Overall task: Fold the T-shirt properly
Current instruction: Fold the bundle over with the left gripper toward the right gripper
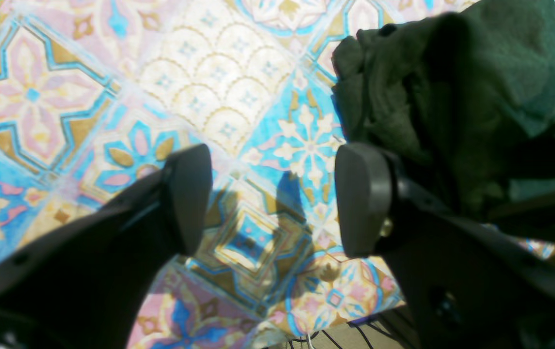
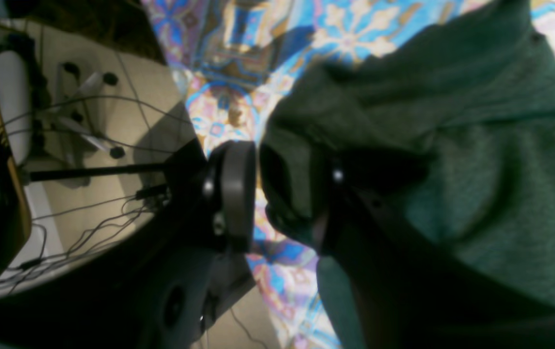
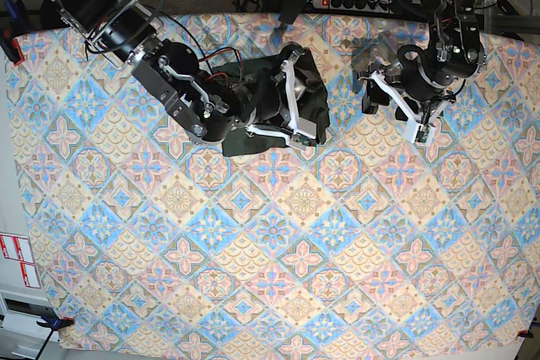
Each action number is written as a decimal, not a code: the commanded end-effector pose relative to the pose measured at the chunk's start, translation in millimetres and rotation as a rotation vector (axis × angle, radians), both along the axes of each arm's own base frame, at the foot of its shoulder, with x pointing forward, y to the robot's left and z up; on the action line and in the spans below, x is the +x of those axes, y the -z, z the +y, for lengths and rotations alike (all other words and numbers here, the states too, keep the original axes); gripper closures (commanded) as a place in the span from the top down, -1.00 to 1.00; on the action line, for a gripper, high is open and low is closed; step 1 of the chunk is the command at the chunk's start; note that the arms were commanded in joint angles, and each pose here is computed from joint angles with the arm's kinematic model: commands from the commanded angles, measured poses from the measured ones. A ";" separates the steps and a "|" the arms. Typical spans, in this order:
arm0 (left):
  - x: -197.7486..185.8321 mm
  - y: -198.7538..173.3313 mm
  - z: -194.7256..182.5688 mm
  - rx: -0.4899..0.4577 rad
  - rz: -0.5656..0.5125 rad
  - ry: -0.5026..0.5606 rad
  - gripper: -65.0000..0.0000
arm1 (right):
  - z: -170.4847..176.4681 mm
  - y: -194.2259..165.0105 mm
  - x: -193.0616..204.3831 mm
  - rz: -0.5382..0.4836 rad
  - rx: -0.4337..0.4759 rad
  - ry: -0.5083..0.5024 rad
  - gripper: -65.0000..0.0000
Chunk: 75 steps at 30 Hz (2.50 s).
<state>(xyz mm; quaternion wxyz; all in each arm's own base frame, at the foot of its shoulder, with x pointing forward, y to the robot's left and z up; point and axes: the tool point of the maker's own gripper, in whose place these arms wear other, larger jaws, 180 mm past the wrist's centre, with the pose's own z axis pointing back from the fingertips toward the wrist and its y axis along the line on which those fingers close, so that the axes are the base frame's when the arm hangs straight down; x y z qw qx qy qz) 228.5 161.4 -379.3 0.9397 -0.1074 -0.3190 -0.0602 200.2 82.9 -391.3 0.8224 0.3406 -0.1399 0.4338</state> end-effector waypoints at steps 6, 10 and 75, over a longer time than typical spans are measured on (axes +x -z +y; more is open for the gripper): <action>9.1 -16.3 -0.4 -0.004 -0.060 0.000 0.13 | 9.8 0.7 5.2 -0.060 -0.055 -0.134 -0.42; 5.7 -11.9 -30.2 -0.038 -0.041 0.074 0.13 | 3.0 -7.7 26.2 -0.080 -0.036 -0.066 -0.42; -39.8 73.5 -144.6 -0.043 0.197 0.407 -0.66 | -101.5 82.2 122.6 -0.135 -0.372 0.367 -0.76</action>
